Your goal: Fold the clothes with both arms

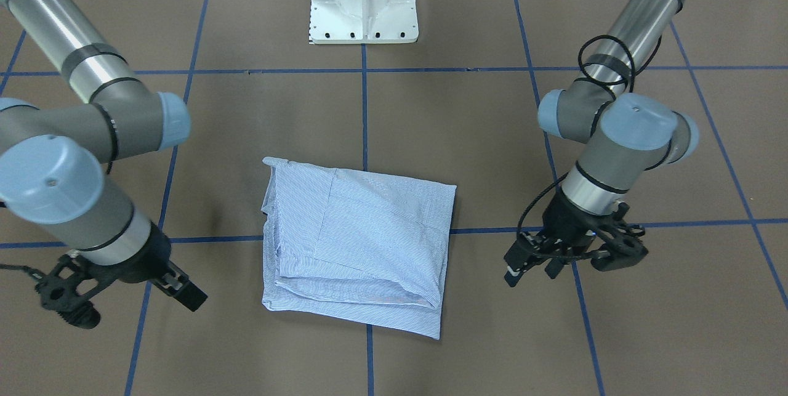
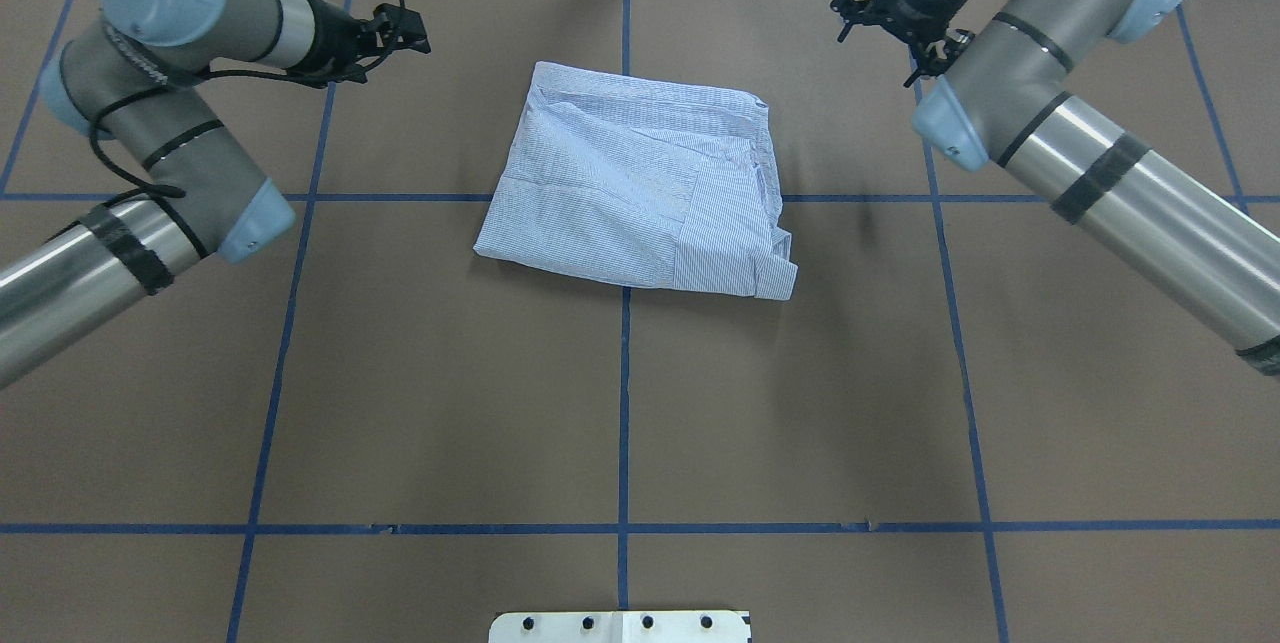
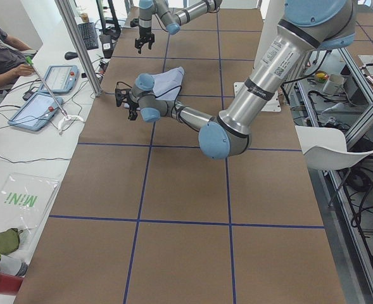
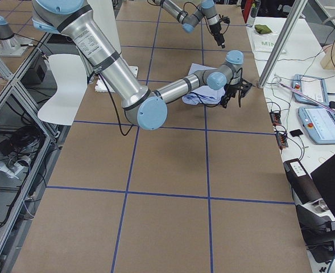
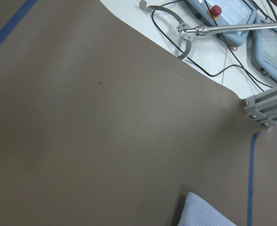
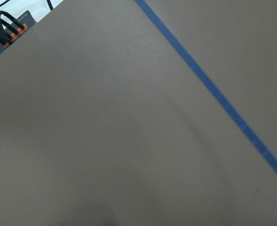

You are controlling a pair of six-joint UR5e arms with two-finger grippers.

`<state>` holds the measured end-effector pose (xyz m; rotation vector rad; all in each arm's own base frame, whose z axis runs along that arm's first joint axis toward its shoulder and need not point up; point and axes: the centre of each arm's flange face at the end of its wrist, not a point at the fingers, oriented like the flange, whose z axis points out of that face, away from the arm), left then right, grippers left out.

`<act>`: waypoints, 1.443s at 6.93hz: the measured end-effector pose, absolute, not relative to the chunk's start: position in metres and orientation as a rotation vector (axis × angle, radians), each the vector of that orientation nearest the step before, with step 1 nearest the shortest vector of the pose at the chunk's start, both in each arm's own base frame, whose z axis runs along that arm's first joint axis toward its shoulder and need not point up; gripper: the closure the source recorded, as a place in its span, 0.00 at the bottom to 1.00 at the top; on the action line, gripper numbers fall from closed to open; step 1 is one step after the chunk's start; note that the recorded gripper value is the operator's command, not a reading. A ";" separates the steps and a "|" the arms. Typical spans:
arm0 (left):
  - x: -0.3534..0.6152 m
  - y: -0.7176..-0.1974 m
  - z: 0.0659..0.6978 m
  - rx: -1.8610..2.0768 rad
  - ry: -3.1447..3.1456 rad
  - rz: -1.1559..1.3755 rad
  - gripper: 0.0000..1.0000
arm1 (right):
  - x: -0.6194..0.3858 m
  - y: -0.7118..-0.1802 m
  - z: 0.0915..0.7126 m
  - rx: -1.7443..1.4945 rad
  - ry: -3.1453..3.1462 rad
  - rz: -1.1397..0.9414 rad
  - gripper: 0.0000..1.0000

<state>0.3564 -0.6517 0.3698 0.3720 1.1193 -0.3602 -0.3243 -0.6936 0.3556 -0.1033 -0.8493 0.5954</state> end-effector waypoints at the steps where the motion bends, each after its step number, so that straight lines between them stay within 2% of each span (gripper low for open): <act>1: 0.309 -0.646 0.400 0.421 1.080 -0.246 0.01 | -0.278 -0.693 0.385 -0.080 -0.863 0.486 0.00; 5: 0.099 -0.612 0.531 0.534 0.874 0.125 0.01 | -0.088 -0.643 0.535 0.065 -0.846 0.081 0.00; 8: -0.040 -0.604 0.523 0.456 0.726 0.163 0.00 | 0.015 -0.566 0.616 0.064 -0.818 -0.028 0.00; 10: -0.073 -0.580 0.525 0.411 0.706 0.134 0.00 | 0.029 -0.522 0.608 0.050 -0.825 -0.021 0.00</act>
